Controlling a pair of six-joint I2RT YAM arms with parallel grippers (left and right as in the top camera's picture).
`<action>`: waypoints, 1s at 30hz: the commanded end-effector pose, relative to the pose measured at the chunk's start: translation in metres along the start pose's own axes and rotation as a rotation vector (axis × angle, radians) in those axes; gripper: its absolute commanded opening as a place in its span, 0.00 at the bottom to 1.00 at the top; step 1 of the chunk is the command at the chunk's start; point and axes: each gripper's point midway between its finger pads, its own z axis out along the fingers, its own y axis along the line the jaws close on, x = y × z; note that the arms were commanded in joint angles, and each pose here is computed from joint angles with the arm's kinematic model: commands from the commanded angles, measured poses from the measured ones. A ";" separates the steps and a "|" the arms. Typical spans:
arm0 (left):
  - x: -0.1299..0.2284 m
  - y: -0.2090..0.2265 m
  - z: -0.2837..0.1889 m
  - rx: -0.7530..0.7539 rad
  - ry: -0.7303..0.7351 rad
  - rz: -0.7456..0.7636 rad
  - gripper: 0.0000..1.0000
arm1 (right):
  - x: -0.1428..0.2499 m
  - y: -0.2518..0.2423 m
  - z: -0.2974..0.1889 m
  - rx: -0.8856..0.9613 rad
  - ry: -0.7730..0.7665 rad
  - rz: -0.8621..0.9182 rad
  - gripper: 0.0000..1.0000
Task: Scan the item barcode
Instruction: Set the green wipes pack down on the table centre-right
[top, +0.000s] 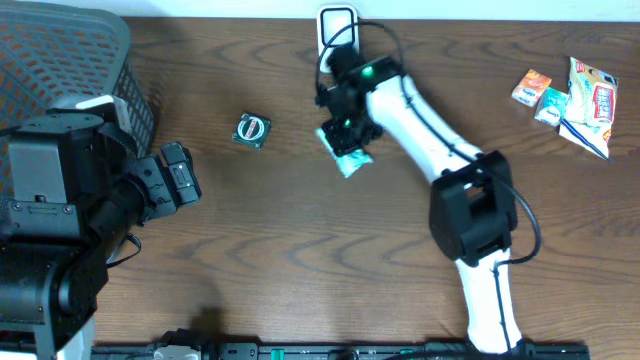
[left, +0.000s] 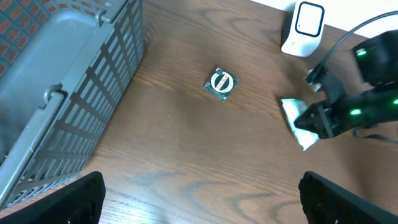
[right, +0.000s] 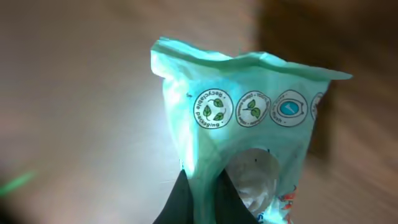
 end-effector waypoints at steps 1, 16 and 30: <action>-0.001 0.001 -0.002 -0.005 -0.008 0.000 0.98 | -0.009 0.059 -0.046 -0.564 -0.142 -0.113 0.01; -0.001 0.001 -0.002 -0.005 -0.008 0.000 0.98 | 0.041 -0.073 -0.005 -0.591 -0.169 0.354 0.04; -0.001 0.001 -0.002 -0.005 -0.008 0.000 0.98 | 0.058 -0.158 -0.050 -0.182 -0.098 0.457 0.70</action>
